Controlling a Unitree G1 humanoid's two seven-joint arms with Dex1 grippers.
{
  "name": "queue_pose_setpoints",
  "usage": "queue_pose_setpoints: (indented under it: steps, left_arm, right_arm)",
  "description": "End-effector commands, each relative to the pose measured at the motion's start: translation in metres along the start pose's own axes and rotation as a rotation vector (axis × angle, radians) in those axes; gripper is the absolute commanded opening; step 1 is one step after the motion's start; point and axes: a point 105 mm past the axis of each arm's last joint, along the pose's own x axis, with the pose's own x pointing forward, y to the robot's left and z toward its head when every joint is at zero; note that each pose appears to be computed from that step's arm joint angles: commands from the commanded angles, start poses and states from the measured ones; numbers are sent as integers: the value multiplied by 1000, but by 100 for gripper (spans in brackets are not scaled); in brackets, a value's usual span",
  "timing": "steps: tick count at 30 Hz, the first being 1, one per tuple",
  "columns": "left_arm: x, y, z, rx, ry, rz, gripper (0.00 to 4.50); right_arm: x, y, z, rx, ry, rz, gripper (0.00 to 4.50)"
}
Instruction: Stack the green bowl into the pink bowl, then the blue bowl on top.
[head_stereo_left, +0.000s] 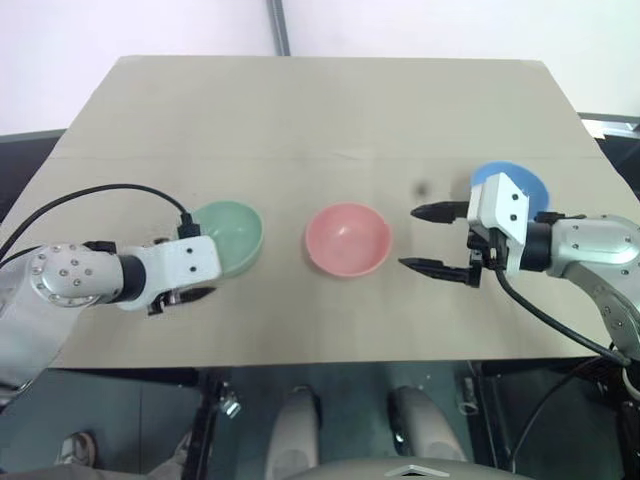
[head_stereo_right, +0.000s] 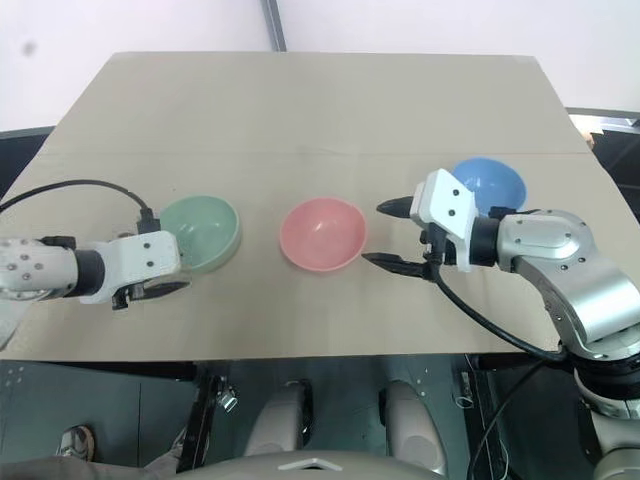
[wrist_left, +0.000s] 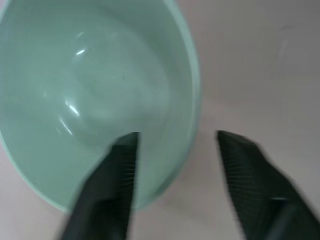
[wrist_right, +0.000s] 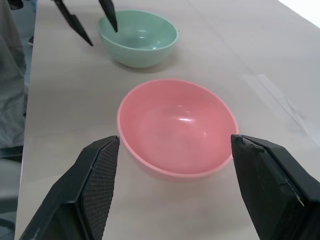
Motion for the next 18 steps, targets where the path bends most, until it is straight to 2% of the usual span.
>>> queue_pose_setpoints:
  steps: [1,2,7,13,15,18]
  left_arm:
    - [1,5,3,45,-12,6,104]
    - [-1,6,9,58,-47,9,81]
    - [-12,14,30,134,-143,-17,81]
    - [-31,27,98,264,-410,-96,81]
    - [-28,33,108,308,-425,-110,81]
    - [-18,42,105,336,-374,-107,81]
  right_arm:
    - [-9,-1,9,-48,-14,-39,389]
    - [-10,-1,8,-47,-11,-44,389]
    - [-14,-2,7,-47,-7,-67,389]
    - [-26,-5,3,-37,14,-123,389]
    - [-29,-4,2,-37,24,-137,389]
    - [-32,0,1,-34,33,-152,389]
